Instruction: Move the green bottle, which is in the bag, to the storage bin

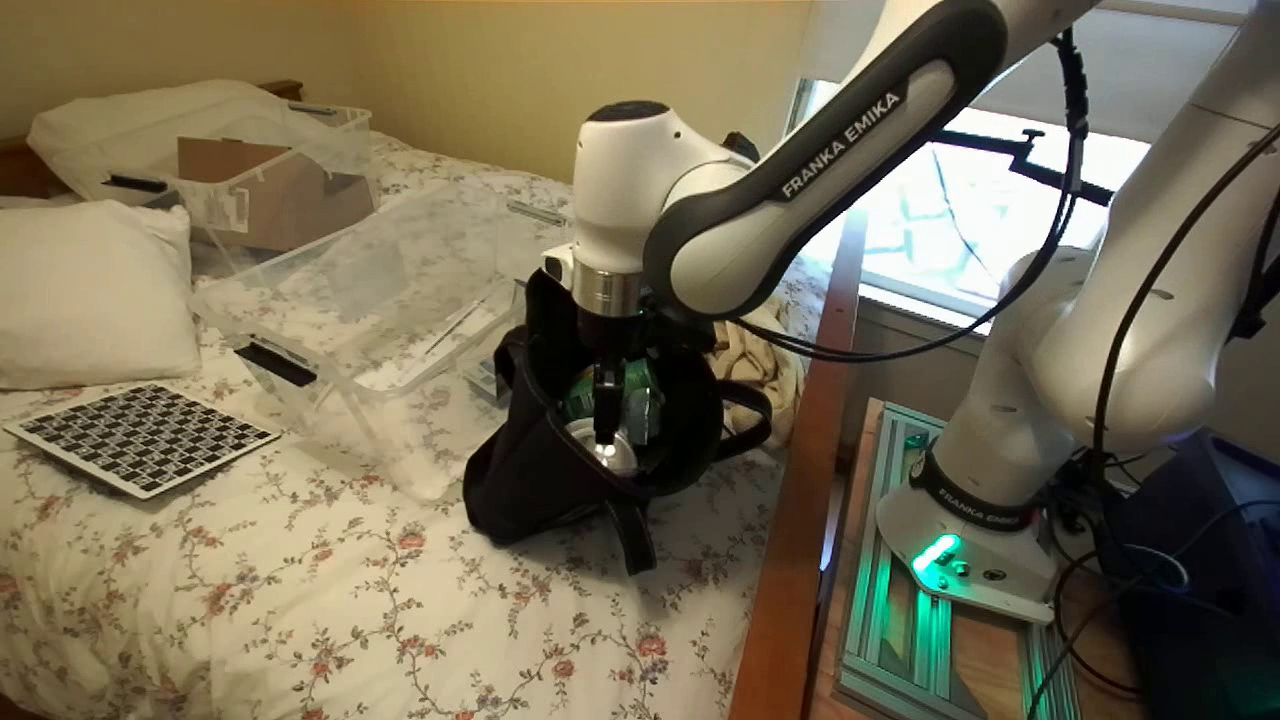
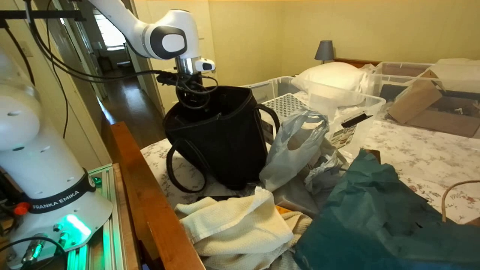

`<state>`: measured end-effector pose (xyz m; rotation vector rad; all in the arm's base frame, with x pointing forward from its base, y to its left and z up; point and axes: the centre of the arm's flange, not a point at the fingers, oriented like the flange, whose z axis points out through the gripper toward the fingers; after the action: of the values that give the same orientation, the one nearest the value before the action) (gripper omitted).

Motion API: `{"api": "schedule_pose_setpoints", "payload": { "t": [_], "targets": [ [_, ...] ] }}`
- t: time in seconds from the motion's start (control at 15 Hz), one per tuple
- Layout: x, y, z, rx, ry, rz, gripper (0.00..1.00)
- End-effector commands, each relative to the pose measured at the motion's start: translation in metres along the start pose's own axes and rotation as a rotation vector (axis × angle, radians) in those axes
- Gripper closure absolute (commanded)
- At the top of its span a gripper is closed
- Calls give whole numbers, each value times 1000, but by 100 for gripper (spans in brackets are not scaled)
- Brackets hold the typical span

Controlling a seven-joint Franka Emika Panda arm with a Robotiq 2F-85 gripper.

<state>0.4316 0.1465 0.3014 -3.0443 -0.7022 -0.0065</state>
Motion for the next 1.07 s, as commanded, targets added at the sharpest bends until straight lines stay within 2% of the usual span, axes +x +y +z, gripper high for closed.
{"api": "schedule_pose_setpoints", "payload": {
  "t": [0.0,0.33,0.4,0.47,0.87,1.0],
  "targets": [
    [20,5,27,-91,-59,36,0],
    [30,33,45,-181,-92,76,0],
    [33,40,44,-162,-89,95,0],
    [16,28,40,-150,-81,69,0],
    [24,41,43,-148,-79,92,0],
    [24,47,48,-175,-78,16,0]
  ]
}}
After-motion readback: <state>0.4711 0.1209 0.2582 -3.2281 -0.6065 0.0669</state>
